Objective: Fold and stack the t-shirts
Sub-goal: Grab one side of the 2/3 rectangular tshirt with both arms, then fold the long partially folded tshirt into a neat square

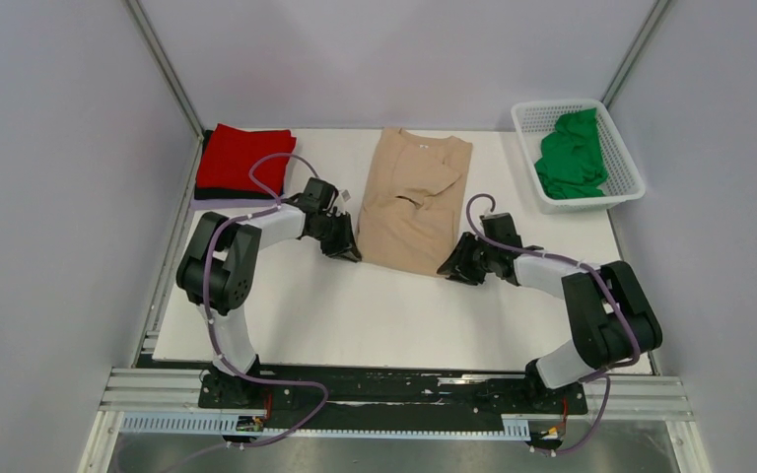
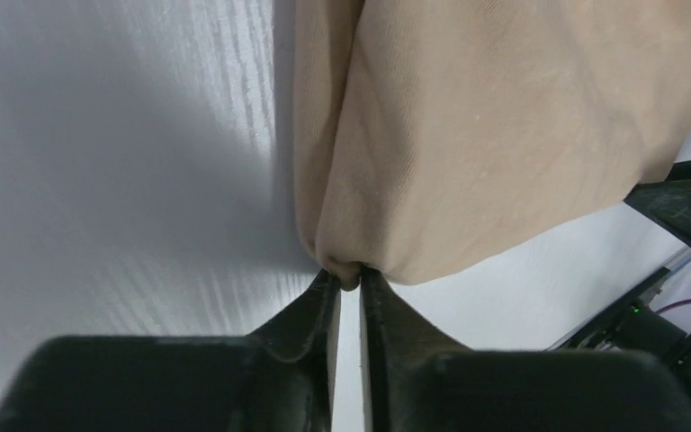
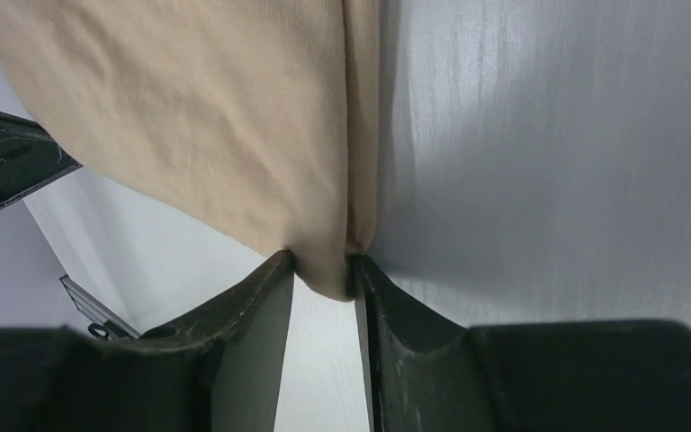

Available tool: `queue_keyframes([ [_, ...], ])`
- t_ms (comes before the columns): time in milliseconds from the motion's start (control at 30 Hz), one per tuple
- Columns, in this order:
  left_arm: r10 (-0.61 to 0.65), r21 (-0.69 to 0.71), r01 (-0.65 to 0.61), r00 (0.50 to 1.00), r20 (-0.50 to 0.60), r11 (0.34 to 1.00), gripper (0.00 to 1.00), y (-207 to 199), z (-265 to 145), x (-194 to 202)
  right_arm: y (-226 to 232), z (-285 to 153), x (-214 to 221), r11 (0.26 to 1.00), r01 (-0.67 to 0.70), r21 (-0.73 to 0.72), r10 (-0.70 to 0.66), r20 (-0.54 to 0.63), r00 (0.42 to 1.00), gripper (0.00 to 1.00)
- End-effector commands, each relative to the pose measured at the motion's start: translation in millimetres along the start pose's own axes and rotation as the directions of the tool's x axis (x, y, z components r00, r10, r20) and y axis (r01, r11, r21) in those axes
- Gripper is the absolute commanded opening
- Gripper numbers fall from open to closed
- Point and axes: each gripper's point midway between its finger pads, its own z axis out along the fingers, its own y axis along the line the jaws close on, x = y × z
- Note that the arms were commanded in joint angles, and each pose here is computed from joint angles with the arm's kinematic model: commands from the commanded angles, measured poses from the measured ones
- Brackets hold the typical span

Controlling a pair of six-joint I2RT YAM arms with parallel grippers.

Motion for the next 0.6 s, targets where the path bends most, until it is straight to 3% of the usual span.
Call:
queue_keyframes([
  [0, 0.016, -0.041, -0.017, 1.0, -0.021, 0.999, 0.12, 9.3, 18.5, -0.1, -16.7, 13.2, -4.6, 0.997, -0.011, 0.076, 0.009, 0.028, 1.0, 0.32],
  [33, 0.006, -0.054, -0.008, 1.0, -0.025, 0.999, 0.02, 13.0, 21.9, 0.1, -19.4, 15.0, -5.3, 0.996, -0.012, 0.087, 0.01, 0.033, 0.999, 0.28],
  [133, -0.004, -0.061, 0.003, 1.0, -0.025, 0.998, 0.0, 14.3, 23.7, -0.5, -23.0, 15.7, -3.4, 0.995, -0.008, 0.096, 0.005, 0.03, 1.0, 0.1],
  [233, -0.001, -0.064, 0.0, 1.0, -0.014, 0.998, 0.0, 14.8, 11.8, 8.8, -14.6, 6.0, 10.0, 0.999, 0.039, 0.036, -0.038, -0.015, 0.999, 0.0],
  [400, 0.018, -0.022, -0.018, 0.999, 0.032, 1.0, 0.0, 6.9, -23.9, 38.1, 7.8, -29.6, 61.0, 0.987, 0.103, -0.125, -0.123, -0.163, 0.979, 0.0],
  [567, 0.009, -0.046, -0.008, 1.0, 0.011, 0.999, 0.0, 2.7, -66.4, 87.6, 43.0, -80.6, 112.8, 0.945, 0.138, -0.298, -0.225, -0.282, 0.933, 0.0],
])
